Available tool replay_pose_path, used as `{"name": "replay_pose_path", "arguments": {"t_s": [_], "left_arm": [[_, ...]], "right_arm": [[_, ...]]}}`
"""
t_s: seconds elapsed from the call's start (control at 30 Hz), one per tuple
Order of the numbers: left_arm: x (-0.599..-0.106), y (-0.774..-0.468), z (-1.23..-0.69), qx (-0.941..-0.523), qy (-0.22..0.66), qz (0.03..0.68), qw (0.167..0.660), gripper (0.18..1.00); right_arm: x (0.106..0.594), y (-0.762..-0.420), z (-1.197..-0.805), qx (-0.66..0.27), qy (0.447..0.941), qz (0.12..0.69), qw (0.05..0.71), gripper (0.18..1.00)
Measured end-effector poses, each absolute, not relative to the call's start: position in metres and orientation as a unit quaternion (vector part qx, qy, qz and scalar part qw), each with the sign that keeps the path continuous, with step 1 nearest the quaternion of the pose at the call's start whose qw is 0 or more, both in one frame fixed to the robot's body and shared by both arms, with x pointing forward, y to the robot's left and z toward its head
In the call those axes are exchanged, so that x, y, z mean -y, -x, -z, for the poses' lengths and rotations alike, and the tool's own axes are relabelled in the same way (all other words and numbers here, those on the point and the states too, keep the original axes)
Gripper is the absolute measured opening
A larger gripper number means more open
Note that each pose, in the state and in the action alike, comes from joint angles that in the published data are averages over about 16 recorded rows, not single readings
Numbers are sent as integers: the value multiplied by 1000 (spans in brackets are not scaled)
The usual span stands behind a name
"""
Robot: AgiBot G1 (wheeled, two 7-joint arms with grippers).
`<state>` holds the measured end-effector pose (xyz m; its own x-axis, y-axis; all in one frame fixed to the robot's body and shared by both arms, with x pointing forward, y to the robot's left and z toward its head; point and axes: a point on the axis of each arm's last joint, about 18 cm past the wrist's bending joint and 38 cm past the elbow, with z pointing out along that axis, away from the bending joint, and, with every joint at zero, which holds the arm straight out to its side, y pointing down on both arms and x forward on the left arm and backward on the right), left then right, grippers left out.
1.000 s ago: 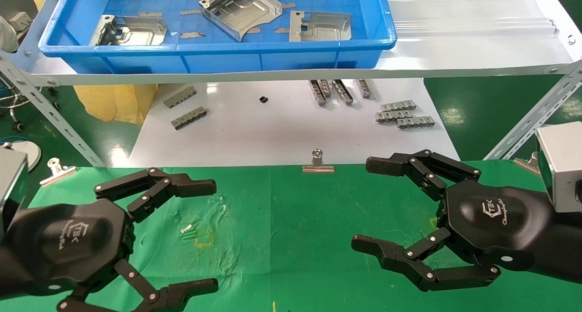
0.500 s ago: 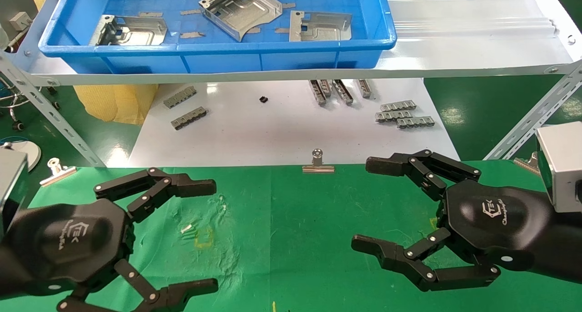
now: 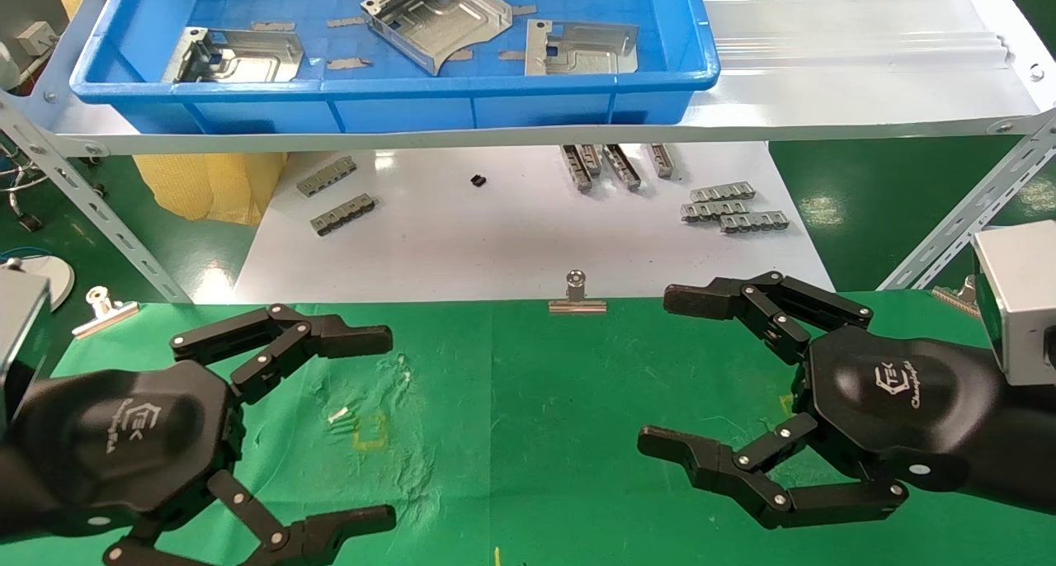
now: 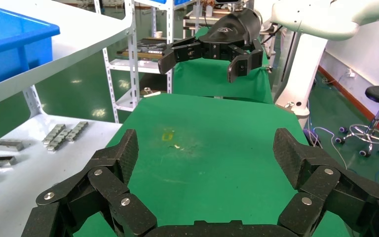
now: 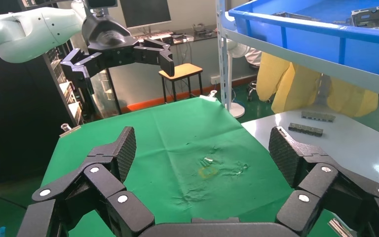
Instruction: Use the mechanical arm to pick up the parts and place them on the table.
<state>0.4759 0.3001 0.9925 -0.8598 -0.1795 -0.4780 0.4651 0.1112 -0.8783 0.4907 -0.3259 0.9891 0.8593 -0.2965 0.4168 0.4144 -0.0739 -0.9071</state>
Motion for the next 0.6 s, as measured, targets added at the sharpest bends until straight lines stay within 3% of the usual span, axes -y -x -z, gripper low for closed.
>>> {"name": "replay_pose_path", "arguments": {"t_s": [0.6], "left_arm": [[-300, -476, -993, -704, -101, 659, 245, 1001]], "right_arm": [[326, -491, -989, 43, 684, 262, 679, 991]]}}
